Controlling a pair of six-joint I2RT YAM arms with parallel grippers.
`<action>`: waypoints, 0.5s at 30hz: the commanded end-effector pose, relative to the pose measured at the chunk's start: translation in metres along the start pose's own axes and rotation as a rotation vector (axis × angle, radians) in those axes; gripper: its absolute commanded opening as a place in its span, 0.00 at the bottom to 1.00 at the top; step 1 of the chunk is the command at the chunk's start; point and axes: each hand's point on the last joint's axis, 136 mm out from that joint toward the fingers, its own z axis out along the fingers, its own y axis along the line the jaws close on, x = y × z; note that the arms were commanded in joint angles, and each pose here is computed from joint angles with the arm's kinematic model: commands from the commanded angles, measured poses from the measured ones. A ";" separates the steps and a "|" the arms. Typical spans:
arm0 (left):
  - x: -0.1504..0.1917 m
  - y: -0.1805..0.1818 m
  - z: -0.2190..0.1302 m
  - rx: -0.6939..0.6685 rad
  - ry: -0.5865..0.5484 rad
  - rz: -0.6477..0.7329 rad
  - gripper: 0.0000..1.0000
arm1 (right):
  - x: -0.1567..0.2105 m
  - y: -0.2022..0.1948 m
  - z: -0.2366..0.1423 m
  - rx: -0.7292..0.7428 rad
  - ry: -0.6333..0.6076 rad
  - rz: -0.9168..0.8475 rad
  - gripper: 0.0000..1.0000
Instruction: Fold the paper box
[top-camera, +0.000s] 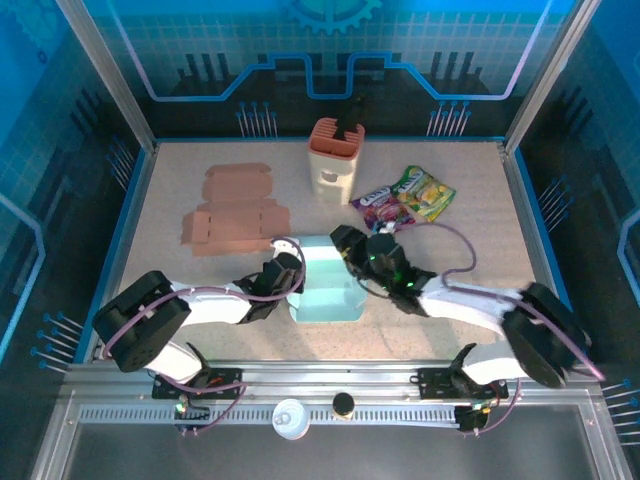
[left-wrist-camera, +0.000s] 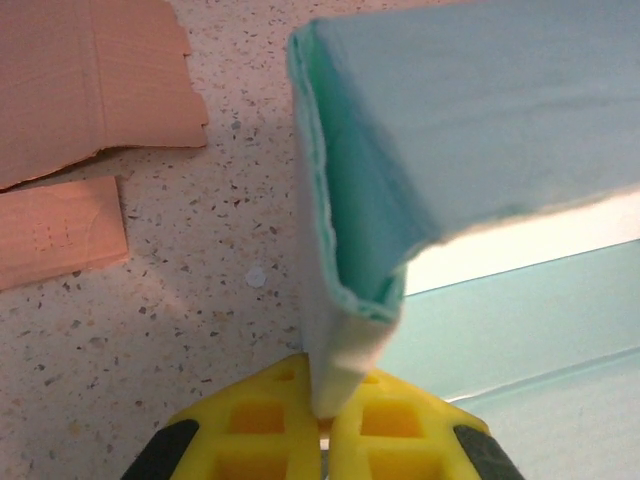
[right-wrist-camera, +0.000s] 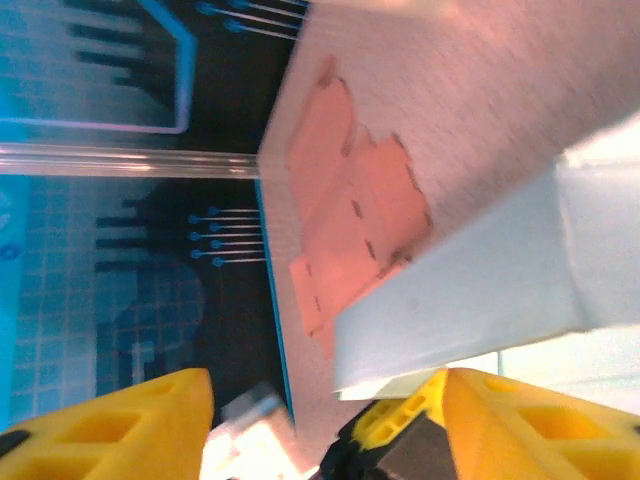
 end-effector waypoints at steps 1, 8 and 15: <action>-0.017 -0.009 -0.010 0.124 -0.004 -0.086 0.00 | -0.030 0.037 -0.044 -0.055 -0.017 -0.339 0.70; -0.048 -0.025 -0.024 0.399 0.013 -0.181 0.00 | -0.094 0.045 -0.101 -0.170 -0.010 -0.503 0.58; -0.068 -0.034 -0.025 0.581 0.068 -0.267 0.00 | -0.085 0.027 -0.078 -0.256 0.226 -0.575 0.51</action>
